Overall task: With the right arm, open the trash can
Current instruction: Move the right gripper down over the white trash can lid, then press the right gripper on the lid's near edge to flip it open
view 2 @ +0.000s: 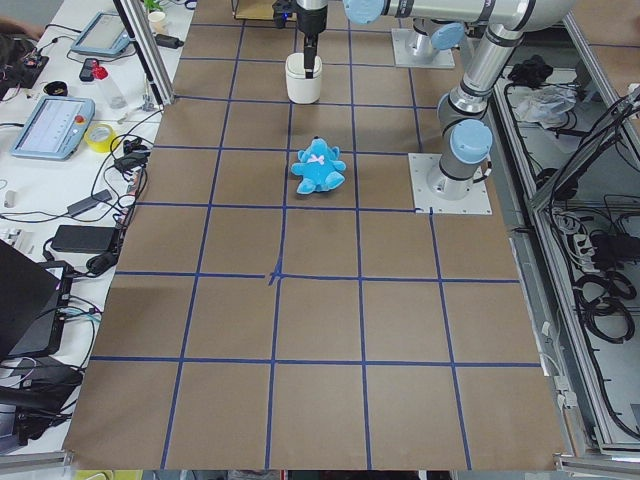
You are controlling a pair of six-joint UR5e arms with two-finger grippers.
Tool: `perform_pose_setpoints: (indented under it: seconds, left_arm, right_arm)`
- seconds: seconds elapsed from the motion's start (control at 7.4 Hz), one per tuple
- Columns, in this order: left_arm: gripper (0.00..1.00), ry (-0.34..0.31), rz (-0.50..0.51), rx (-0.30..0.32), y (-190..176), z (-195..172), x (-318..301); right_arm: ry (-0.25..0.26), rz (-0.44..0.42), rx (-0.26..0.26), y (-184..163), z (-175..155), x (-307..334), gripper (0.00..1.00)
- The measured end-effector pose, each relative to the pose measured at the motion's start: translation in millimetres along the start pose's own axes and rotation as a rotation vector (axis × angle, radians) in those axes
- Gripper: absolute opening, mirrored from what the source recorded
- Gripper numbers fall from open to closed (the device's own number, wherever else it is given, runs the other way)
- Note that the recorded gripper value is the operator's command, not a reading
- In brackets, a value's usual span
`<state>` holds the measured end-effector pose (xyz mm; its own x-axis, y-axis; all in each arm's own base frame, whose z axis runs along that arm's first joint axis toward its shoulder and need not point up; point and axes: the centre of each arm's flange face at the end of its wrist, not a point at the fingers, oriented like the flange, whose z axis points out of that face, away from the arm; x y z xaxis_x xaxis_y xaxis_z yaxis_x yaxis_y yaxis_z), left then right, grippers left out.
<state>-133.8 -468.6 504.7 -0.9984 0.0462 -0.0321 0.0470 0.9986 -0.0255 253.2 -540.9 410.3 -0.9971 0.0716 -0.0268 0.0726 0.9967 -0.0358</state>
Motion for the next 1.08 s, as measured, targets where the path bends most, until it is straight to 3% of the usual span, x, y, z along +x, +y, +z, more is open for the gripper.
perform_pose_setpoints:
  seconds: [0.41, 0.81, 0.95, 1.08]
  left_arm:
    - [1.00, 0.000, 0.001, 0.000, 0, 0, 0]
    - [1.00, 0.000, 0.001, 0.000, 0, 0, 0]
    - [1.00, 0.000, 0.001, 0.000, 0, 0, 0]
    - [1.00, 0.000, 0.001, 0.000, 0, 0, 0]
  right_arm:
    - [-0.003, -0.010, 0.001, 34, 76, -15, 0.00]
    - [0.003, -0.021, -0.027, 45, 100, -18, 0.00]
    - [0.004, -0.023, -0.030, 45, 101, -18, 0.72]
    - [0.004, -0.024, -0.026, 45, 99, -18, 1.00]
